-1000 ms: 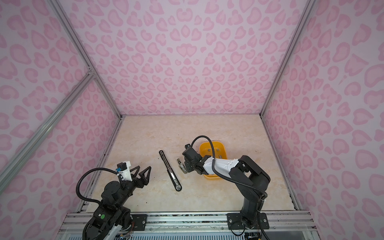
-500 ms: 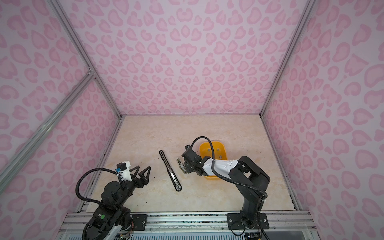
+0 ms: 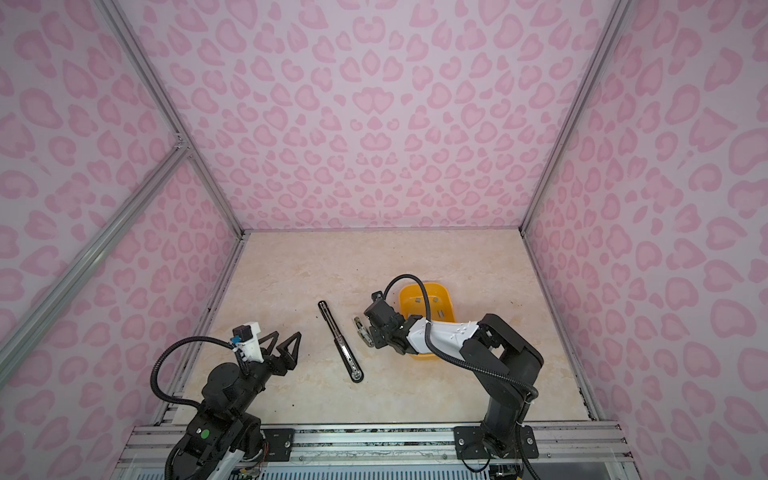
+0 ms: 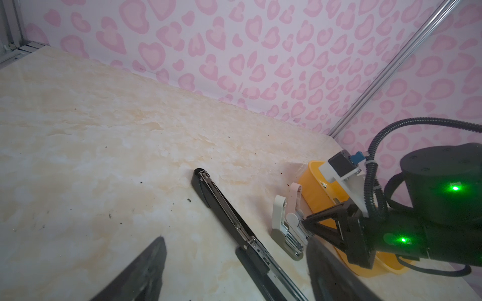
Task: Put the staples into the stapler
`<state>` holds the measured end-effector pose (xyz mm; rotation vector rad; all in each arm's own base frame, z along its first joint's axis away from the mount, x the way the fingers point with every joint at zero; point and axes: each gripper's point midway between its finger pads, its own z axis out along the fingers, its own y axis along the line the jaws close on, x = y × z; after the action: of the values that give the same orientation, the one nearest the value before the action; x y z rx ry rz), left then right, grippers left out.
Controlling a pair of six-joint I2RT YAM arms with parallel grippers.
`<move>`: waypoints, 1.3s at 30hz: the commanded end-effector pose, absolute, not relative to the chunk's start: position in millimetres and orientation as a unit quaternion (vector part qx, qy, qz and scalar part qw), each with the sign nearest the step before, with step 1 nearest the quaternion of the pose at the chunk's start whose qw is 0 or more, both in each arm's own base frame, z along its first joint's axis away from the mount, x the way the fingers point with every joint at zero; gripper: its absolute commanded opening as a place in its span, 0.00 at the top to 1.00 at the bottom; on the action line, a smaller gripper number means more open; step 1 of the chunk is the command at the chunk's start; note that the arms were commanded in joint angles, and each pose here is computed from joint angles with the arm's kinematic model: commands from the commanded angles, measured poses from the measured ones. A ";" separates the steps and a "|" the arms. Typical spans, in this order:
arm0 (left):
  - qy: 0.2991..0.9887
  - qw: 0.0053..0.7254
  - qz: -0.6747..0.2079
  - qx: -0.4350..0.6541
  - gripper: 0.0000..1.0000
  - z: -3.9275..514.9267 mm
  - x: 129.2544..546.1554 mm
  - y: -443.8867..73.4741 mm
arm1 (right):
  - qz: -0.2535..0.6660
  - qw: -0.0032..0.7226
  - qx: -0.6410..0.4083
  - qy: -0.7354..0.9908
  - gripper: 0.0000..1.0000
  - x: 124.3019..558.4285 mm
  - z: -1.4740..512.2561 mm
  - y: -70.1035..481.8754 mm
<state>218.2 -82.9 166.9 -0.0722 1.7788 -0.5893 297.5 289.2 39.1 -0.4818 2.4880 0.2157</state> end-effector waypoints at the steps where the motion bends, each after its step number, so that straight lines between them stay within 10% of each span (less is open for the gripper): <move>1: 0.762 0.595 -0.253 -0.033 0.15 169.7 218.2 -82.1 | 0.078 0.274 -0.186 0.940 0.84 290.2 30.0 287.6; 13: 0.763 0.594 -0.253 -0.033 0.15 168.8 218.3 -82.1 | 0.090 0.287 -0.187 0.935 0.64 289.9 39.4 288.1; 21: 0.762 0.595 -0.254 -0.032 0.15 169.8 217.8 -82.3 | 0.089 0.294 -0.181 0.934 0.78 292.0 43.4 284.9; 31: 0.761 0.596 -0.254 -0.033 0.14 169.8 218.1 -81.9 | 0.118 0.372 -0.198 0.899 0.72 291.9 112.6 281.7; 39: 0.760 0.599 -0.250 -0.033 0.07 170.7 218.4 -80.7 | 0.054 0.437 -0.054 0.896 0.75 315.6 160.3 174.4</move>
<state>217.7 -82.7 168.2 -0.0719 1.7726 -0.5903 315.0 210.4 176.6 -0.2246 2.1757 0.2387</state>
